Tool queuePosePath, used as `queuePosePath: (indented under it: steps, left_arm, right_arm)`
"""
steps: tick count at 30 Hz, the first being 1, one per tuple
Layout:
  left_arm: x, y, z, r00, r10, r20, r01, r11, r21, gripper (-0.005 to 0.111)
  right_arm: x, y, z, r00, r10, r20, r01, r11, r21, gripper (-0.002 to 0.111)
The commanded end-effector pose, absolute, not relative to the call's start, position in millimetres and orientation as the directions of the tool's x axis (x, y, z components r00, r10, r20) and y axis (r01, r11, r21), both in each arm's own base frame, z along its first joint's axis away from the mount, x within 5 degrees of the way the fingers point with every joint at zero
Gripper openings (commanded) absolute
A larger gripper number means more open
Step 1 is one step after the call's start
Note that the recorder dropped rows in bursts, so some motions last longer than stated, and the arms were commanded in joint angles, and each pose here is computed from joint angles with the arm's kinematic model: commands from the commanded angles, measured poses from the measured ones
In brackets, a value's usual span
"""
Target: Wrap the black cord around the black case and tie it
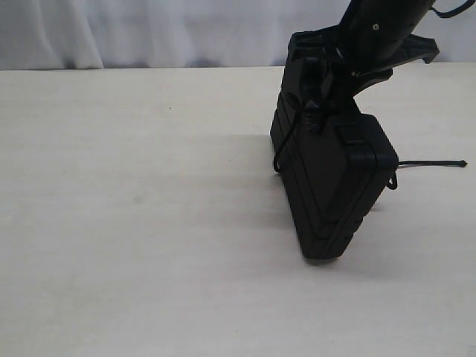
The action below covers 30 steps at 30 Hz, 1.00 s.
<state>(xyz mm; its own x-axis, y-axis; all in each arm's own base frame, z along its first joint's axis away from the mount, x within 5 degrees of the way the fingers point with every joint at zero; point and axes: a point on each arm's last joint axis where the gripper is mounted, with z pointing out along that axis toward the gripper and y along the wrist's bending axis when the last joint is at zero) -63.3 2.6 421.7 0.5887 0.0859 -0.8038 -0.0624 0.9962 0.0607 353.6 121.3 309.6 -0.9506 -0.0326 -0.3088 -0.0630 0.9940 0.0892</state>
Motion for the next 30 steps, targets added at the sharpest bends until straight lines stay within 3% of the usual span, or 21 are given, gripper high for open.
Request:
queuePosePath:
  steps: [1,5,15,24,30]
  left_arm:
    - [-64.2,1.5,421.7,0.599,0.046,-0.8,-0.032,0.999,0.033,0.0]
    - [-65.9,0.1,423.8,0.623,-0.025,-0.782,0.023,1.0,-0.014,0.0]
    - [-70.3,0.3,428.9,0.679,-0.026,-0.734,0.023,1.0,-0.014,0.0]
    - [-96.3,0.7,448.5,0.894,-0.006,-0.447,0.007,1.0,0.0,0.0]
    - [-111.4,-0.8,454.4,0.959,0.033,-0.281,-0.026,0.999,0.028,0.0]
  right_arm:
    - [356.7,120.8,308.3,-0.945,-0.035,-0.325,-0.066,0.994,0.085,0.004]
    - [356.7,120.9,308.3,-0.945,-0.035,-0.326,-0.066,0.994,0.085,0.004]
    - [356.7,120.9,308.3,-0.945,-0.035,-0.326,-0.066,0.994,0.085,0.004]
    - [356.7,120.9,308.3,-0.945,-0.035,-0.326,-0.066,0.994,0.085,0.004]
    - [356.7,120.9,308.3,-0.945,-0.035,-0.326,-0.066,0.994,0.085,0.004]
